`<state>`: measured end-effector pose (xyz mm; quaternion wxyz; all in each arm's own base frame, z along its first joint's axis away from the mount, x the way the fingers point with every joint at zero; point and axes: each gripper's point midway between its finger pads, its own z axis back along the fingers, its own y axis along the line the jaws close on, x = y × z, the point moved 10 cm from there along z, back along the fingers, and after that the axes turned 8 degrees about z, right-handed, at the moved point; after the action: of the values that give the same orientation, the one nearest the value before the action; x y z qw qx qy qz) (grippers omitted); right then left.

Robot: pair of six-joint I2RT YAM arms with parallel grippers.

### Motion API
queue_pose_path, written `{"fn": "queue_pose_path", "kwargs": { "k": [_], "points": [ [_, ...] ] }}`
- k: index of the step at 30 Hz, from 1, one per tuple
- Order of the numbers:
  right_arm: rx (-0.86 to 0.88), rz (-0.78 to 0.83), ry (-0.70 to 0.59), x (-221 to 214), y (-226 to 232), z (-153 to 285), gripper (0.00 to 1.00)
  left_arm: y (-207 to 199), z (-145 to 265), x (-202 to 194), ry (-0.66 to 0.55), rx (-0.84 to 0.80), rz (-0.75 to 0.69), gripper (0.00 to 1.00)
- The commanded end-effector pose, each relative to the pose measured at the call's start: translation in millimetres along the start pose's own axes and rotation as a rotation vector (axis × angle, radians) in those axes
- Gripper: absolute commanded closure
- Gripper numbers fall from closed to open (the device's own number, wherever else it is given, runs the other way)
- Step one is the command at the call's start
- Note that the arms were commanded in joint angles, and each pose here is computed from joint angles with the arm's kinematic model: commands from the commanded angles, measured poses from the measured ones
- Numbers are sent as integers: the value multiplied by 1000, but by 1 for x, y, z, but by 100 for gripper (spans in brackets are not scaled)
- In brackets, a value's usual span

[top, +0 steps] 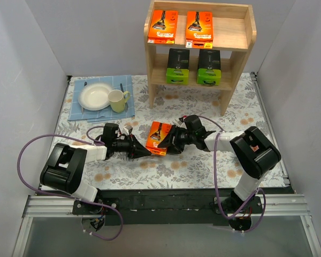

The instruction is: Place and organize the shaving razors onto the shelf

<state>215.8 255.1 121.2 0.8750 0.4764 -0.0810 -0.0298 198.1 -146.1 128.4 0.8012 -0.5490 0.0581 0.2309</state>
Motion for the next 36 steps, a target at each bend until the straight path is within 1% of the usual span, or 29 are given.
{"fn": "queue_pose_path", "kwargs": {
  "k": [1,2,3,5,6,9,10,12,15,16,17,18,19,20,21,22,23,24,25,26,27,28,29,30,32,33,34,35,36],
  "points": [
    [70,138,-41,10,19,8,48,-2,-4,1,-21,-6,-31,100],
    [57,145,-38,9,18,11,50,-3,-4,1,-22,-7,-37,100],
    [50,155,-44,10,16,13,54,-3,-4,2,-26,-7,-40,100],
    [36,188,-43,9,13,17,58,-5,-5,3,-38,-7,-54,100],
    [30,194,-47,10,11,19,63,-8,-5,4,-43,-8,-59,100],
    [2,218,-54,9,8,25,71,-13,-4,5,-45,-4,-77,99],
    [-4,229,-60,10,8,26,72,-16,-3,5,-43,-7,-111,98],
    [9,289,-69,11,10,32,78,-21,-1,5,-31,-5,-141,97],
    [34,393,-69,13,14,44,82,-27,7,5,-7,-7,-223,91],
    [50,412,-46,13,17,49,84,-37,12,6,-7,-23,-265,90],
    [75,443,-44,14,22,56,86,-38,18,6,6,-17,-318,89],
    [94,475,-48,18,24,64,90,-42,25,8,3,-25,-340,89],
    [116,518,-6,16,24,70,92,-57,31,12,-14,-37,-399,89],
    [141,568,-15,21,36,80,97,-61,37,10,-10,-34,-414,90],
    [139,571,-6,24,37,90,99,-66,43,12,-6,-56,-505,90],
    [180,630,21,25,40,98,99,-74,47,12,-12,-64,-566,90],
    [197,644,41,25,52,112,99,-90,53,10,-26,-71,-632,90],
    [206,658,41,29,55,122,99,-99,56,10,-29,-85,-731,90],
    [235,728,48,31,60,131,99,-107,58,11,-34,-97,-776,90],
    [230,702,87,25,63,142,99,-124,63,11,-43,-117,-844,91],
    [246,746,58,33,75,156,99,-131,64,13,-45,-129,-897,91],
    [270,757,73,31,80,164,99,-137,65,14,-45,-141,-934,92],
    [268,755,88,28,81,173,99,-156,69,14,-58,-166,-1000,92],
    [271,764,48,37,90,187,99,-163,68,17,-58,-175,-1024,93],
    [321,751,32,44,99,204,99,-182,65,17,-60,-194,-1105,95],
    [319,709,17,48,99,217,99,-204,69,15,-82,-215,-1174,95],
    [360,745,-13,55,115,231,99,-211,64,20,-83,-214,-1207,97],
    [374,726,-19,62,118,237,99,-219,60,17,-85,-214,-1243,98],
    [377,702,-45,69,118,249,99,-238,62,14,-109,-230,-1303,98]
  ]
}}
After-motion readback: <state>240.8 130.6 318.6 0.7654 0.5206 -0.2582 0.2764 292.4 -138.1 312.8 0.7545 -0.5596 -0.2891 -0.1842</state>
